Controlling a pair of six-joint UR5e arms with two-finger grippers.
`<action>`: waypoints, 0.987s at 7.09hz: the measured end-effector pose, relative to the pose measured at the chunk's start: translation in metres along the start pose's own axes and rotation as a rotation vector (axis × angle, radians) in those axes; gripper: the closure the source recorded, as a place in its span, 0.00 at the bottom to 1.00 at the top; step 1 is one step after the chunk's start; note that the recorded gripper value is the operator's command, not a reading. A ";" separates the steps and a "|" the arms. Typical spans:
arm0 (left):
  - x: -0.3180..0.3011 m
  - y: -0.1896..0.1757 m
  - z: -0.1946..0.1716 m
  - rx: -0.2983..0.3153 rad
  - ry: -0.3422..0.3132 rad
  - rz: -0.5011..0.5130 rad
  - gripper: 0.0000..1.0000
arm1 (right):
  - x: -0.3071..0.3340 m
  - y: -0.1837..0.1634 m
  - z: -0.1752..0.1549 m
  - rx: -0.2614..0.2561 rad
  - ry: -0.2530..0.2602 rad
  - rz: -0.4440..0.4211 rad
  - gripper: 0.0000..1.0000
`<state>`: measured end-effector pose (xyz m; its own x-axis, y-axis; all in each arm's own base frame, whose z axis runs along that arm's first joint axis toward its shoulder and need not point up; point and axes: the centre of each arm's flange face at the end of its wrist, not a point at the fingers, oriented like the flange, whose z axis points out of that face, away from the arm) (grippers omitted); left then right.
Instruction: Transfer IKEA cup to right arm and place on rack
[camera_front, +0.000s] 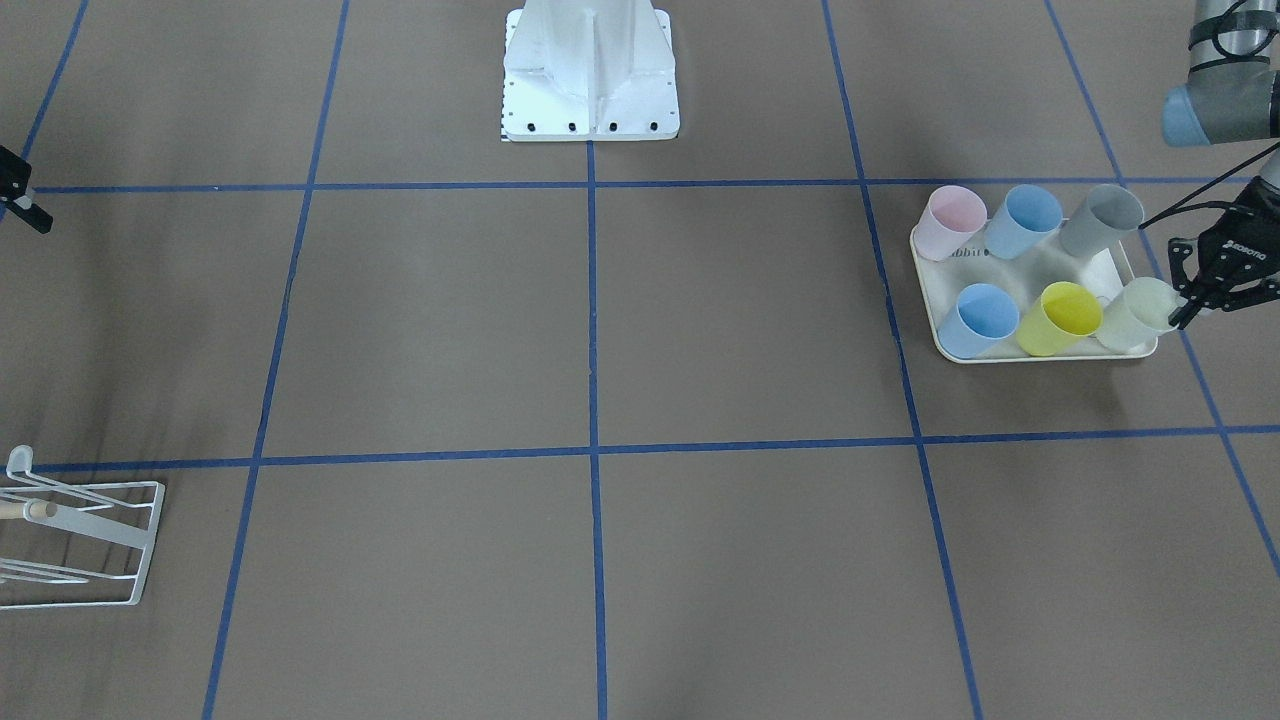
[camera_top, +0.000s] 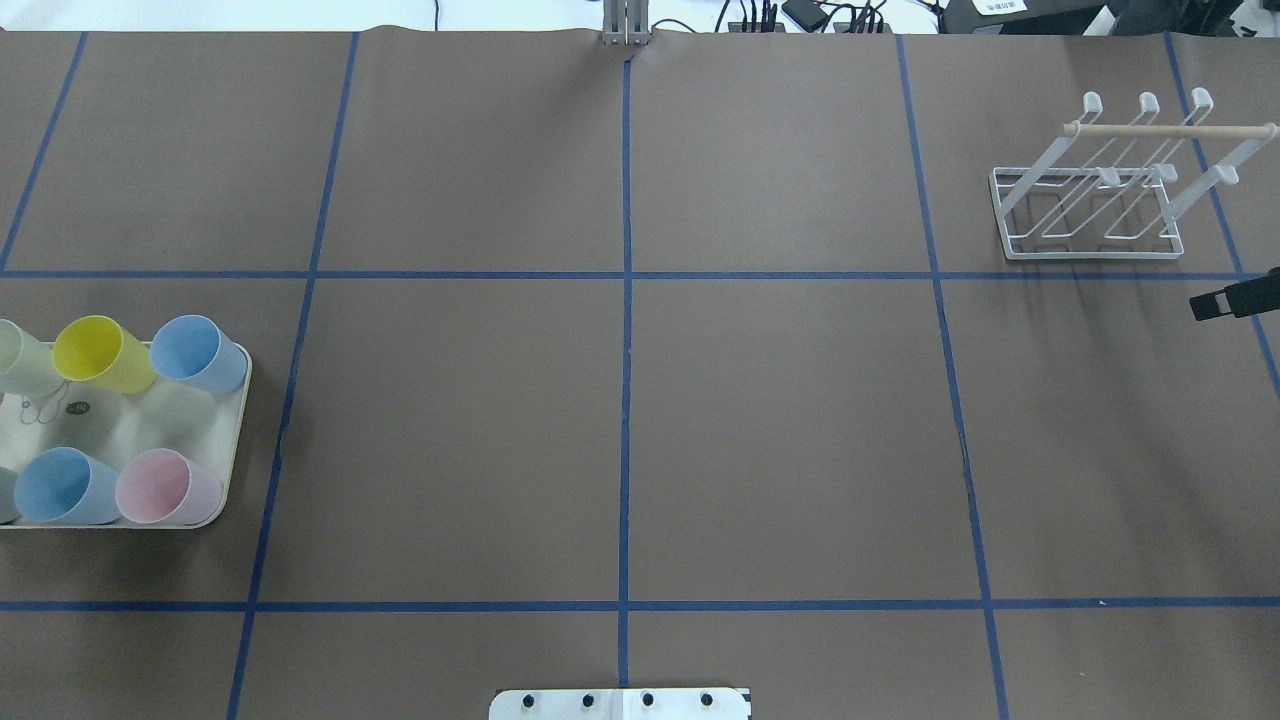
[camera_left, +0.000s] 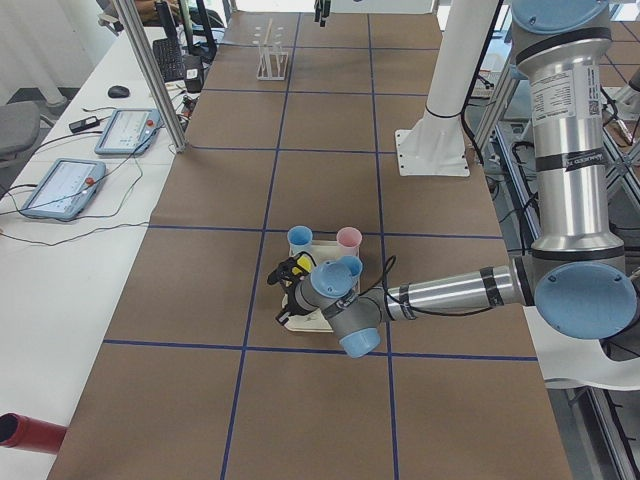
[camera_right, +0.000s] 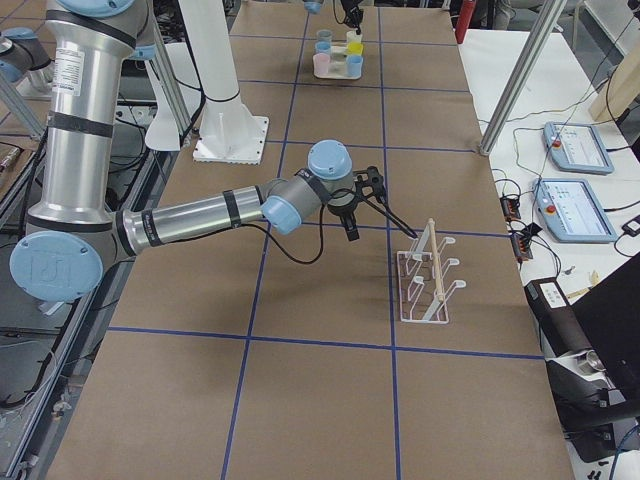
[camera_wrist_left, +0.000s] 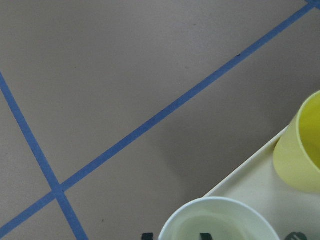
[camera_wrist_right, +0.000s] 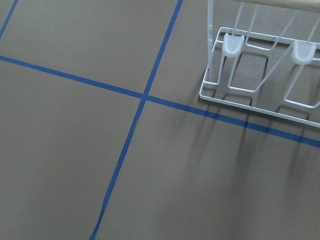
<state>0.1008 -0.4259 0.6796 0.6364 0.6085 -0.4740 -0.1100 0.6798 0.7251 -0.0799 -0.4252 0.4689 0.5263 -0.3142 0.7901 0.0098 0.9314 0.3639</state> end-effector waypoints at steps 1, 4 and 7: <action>0.003 -0.004 -0.001 0.005 0.018 0.006 1.00 | 0.000 0.000 0.000 0.001 0.000 -0.001 0.00; -0.004 -0.018 -0.016 0.034 0.073 -0.002 1.00 | -0.004 -0.005 -0.002 0.017 -0.001 -0.017 0.00; -0.051 -0.045 -0.059 0.123 -0.024 -0.061 1.00 | -0.020 -0.026 -0.010 0.073 0.015 -0.065 0.02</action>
<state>0.0285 -0.4632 0.6413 0.6573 0.5566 -0.5081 0.0232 0.6589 0.7519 -0.0826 -0.4418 0.4389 0.5393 -0.3698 0.7566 -0.0178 0.8932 0.4493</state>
